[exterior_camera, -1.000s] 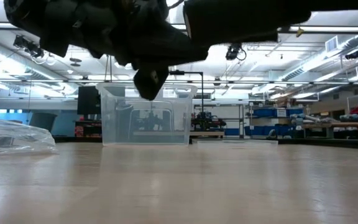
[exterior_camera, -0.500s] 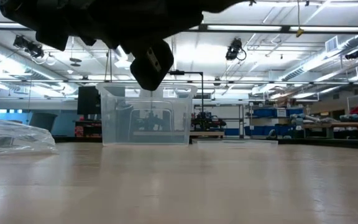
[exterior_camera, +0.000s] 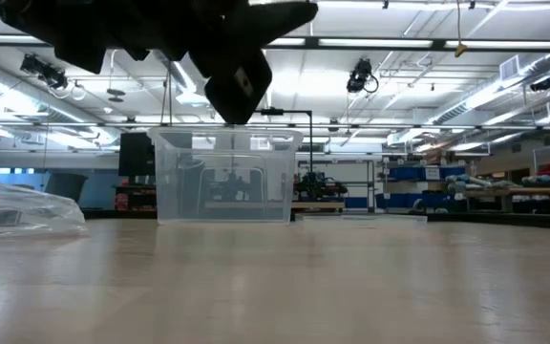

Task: Roll bandage
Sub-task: Roll the black bandage

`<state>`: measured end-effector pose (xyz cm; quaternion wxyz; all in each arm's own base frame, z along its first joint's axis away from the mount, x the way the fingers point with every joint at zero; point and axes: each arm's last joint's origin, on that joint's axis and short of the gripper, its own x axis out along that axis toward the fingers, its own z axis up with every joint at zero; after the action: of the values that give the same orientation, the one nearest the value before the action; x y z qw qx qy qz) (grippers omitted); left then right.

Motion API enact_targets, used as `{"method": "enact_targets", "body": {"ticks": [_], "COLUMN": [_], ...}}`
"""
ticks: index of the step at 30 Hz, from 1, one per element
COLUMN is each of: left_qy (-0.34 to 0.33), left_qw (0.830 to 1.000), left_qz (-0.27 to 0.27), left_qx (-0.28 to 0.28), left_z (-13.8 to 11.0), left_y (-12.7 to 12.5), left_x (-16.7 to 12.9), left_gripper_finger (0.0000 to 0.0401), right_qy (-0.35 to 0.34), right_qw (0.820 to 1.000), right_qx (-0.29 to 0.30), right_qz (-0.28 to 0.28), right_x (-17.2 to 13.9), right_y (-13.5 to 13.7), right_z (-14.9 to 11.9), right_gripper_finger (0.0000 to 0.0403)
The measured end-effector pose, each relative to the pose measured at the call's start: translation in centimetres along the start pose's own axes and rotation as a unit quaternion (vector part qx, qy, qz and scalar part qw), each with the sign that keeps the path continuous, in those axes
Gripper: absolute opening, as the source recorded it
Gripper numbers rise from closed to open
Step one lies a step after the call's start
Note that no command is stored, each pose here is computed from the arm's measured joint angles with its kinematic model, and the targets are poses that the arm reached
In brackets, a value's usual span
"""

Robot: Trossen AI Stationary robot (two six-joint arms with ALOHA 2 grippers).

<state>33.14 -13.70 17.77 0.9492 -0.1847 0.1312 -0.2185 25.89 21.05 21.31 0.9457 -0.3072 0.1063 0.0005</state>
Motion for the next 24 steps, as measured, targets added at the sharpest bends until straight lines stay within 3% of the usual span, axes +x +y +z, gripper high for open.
{"method": "enact_targets", "body": {"ticks": [8, 24], "left_qy": [-0.003, 0.008], "left_qw": [1.000, 0.995], "left_qz": [0.020, 0.085], "left_qx": [0.015, 0.054], "left_z": [0.0, -0.2], "left_y": [0.2, 3.6], "left_x": [0.0, -1.5], "left_gripper_finger": [0.0146, 0.0150], "right_qy": [-0.009, -0.010], "right_qw": [1.000, 1.000], "right_qx": [-0.009, -0.009], "right_qz": [-0.006, -0.028], "right_x": [0.0, -1.0], "right_y": [-0.1, 0.6], "right_z": [0.3, 0.7], "right_gripper_finger": [0.0008, 0.0007]}}
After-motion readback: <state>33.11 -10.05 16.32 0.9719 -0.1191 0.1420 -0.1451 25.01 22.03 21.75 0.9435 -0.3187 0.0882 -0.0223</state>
